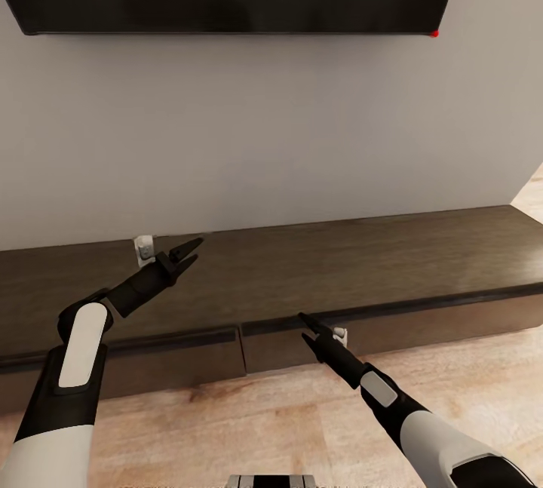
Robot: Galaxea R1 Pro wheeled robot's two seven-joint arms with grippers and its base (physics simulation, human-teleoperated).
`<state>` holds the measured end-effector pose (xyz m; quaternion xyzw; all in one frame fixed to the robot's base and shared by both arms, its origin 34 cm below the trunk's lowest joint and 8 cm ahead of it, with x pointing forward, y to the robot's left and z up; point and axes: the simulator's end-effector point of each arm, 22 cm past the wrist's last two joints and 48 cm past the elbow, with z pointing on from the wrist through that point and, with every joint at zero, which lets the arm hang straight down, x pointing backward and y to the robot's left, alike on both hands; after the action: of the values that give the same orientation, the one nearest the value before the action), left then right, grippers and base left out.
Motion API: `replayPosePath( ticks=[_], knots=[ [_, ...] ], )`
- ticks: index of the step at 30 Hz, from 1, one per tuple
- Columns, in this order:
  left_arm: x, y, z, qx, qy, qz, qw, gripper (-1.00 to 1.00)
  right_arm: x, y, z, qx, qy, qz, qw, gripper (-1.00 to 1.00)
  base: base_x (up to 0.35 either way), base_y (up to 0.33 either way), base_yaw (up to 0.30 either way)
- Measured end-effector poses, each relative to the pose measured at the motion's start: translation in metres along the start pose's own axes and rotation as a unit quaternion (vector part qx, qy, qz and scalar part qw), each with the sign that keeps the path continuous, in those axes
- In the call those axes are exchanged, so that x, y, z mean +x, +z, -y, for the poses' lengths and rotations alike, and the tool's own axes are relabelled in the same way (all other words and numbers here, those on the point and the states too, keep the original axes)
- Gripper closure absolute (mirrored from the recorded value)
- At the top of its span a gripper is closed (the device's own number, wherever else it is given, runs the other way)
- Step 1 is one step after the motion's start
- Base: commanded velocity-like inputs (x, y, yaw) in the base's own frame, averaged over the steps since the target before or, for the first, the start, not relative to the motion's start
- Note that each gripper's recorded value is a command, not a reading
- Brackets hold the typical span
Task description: Place each of the two pumpkins and all three candles from the living room inside a cabinet in the living room (use any cabinet), then make sure every cabinet is closed, and position the cauldron so it is next to a table in the living room.
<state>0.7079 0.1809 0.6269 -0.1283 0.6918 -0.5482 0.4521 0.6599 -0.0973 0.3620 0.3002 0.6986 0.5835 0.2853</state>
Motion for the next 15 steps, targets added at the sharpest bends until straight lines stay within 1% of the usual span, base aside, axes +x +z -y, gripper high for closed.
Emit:
replayPosePath(
  ticks=[2,15],
  knots=[
    [0.0020,0.0007,-0.0049,-0.003,-0.003,-0.001,1.0000,-1.00,0.0001,0.0006,-0.0002,-0.007,0.001,0.000,1.0000,-1.00,0.000,0.000,0.000],
    [0.0020,0.0007,-0.0050,-0.003,-0.003,-0.001,1.0000,-1.00,0.0001,0.0005,0.0000,-0.007,0.001,0.000,1.0000,-1.00,0.000,0.000,0.000]
  ],
)
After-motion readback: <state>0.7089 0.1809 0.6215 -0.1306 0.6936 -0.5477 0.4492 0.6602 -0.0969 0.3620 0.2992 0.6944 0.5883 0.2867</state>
